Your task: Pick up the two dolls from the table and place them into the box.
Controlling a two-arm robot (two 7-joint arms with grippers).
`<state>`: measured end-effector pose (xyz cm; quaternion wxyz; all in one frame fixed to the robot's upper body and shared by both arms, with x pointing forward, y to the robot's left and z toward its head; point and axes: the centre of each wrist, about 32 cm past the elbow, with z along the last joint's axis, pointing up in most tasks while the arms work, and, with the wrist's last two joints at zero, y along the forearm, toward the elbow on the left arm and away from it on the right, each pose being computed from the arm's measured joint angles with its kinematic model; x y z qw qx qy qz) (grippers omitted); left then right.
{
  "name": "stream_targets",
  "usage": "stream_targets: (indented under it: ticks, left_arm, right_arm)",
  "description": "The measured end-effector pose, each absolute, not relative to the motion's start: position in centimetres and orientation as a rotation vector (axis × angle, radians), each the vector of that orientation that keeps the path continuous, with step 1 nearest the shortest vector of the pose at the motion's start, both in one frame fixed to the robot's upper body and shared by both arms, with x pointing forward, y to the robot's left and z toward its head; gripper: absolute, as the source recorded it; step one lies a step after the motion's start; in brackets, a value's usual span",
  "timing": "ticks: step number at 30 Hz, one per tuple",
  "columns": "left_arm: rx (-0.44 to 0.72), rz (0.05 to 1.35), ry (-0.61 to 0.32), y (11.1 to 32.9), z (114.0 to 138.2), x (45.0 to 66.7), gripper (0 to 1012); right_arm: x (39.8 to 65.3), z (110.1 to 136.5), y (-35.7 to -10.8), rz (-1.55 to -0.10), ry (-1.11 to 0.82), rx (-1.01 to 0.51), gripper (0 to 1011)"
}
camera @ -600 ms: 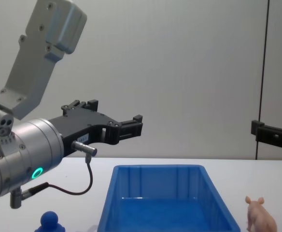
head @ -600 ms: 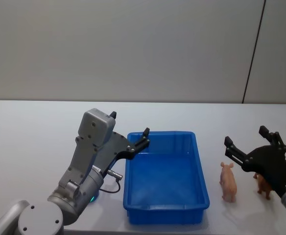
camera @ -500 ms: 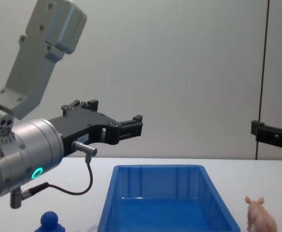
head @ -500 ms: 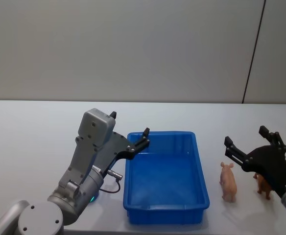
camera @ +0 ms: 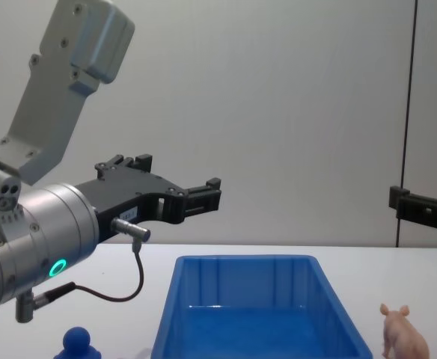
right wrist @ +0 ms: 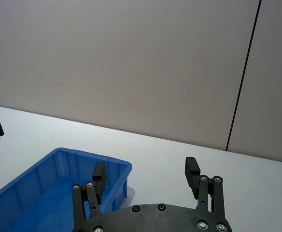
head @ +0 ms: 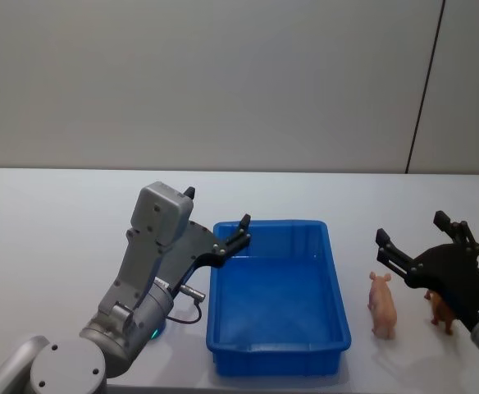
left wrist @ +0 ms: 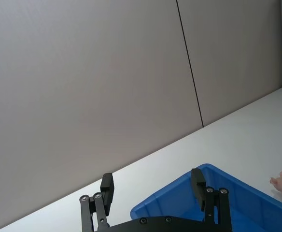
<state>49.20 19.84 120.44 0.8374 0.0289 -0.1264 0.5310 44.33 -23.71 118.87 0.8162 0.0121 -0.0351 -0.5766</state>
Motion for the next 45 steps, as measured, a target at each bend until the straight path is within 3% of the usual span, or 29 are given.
stream_targets:
  ticks: [16, 45]
  left_arm:
    - [0.061, 1.124, -0.267, 19.8, 120.4, 49.2, 1004]
    - [0.061, 1.124, -0.268, 19.8, 120.4, 49.2, 1004]
  right_arm:
    - [44.8, 118.9, -24.0, -1.231, -0.070, 0.011, 1001]
    - [46.1, 117.4, -28.7, -1.211, -0.043, -0.230, 1001]
